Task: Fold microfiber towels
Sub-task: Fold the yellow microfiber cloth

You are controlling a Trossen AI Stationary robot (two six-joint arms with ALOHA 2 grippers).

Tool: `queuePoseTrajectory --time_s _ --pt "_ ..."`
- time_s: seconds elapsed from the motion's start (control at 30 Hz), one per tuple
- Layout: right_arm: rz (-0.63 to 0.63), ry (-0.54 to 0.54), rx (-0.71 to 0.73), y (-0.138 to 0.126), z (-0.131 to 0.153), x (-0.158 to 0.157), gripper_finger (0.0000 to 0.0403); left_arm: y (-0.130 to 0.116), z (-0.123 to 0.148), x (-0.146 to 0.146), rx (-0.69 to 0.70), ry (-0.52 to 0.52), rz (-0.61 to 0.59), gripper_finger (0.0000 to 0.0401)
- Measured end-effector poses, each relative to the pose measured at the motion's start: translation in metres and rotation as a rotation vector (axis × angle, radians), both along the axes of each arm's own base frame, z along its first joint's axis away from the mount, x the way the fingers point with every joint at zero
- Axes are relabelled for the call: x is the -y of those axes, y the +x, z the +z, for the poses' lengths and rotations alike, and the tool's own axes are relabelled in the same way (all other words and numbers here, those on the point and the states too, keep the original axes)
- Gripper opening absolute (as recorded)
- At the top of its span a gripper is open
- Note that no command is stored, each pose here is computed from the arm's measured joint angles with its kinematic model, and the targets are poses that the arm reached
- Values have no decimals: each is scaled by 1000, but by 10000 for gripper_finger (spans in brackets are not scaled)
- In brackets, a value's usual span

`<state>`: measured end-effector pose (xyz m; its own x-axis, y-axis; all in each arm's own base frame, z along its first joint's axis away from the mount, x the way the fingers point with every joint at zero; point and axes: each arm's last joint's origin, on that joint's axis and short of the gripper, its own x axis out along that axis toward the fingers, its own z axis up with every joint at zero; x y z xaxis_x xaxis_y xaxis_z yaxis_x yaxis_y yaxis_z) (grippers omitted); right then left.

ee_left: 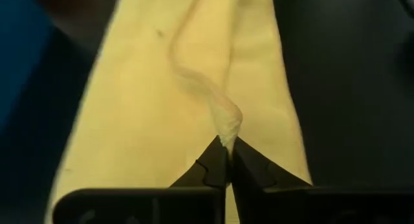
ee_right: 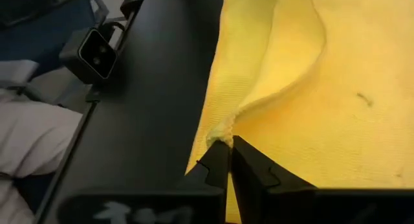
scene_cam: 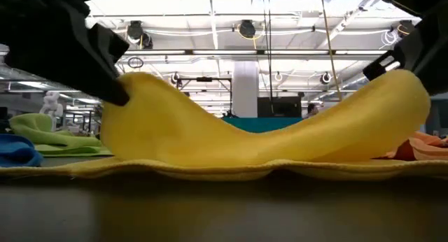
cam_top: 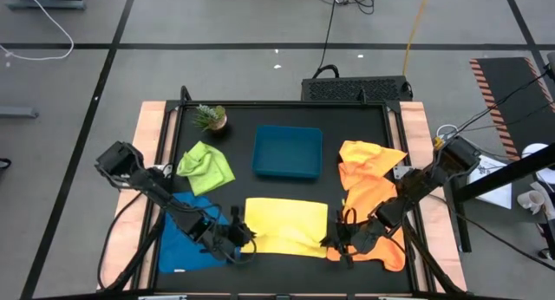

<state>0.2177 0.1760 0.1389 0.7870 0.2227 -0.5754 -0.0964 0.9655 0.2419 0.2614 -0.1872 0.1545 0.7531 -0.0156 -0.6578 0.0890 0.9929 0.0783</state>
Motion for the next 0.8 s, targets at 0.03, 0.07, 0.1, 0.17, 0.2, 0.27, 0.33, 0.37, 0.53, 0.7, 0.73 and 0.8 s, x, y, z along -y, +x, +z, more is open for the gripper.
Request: queuePoseTrajectory --time_s 0.03,0.07,0.1,0.17,0.2,0.27,0.33,0.37,0.53,0.7,0.73,0.8 --pt "13 3 -7 -1 0 -1 9 0 0 2 -11 -23 -23 28" --pt "26 9 -11 -1 0 -2 12 0 0 3 -20 -47 -46 34" --pt "43 21 -17 -2 0 -2 15 -1 0 4 -29 -66 -62 39" --pt "62 30 -23 -3 0 -4 23 -1 0 4 -46 -98 -68 52" --pt "74 38 -22 -3 0 -6 28 -1 0 5 -51 -106 -68 58" --pt "86 49 -13 -5 1 -8 39 -2 0 6 -52 -115 -64 71" --pt "98 49 -15 -7 1 -10 53 -4 -1 7 -64 -115 -77 81" --pt "106 50 -16 -8 1 -12 61 -5 -1 8 -71 -117 -83 84" --pt "129 51 -16 -12 1 -17 105 -6 -1 9 -94 -144 -97 87" --pt "119 45 -12 -11 1 -16 139 -9 15 7 -58 -173 -114 88" --pt "113 42 -14 -11 1 -15 143 -10 20 6 -43 -177 -122 88" --pt "99 34 -20 -8 0 -11 147 -13 33 5 -7 -189 -139 88"
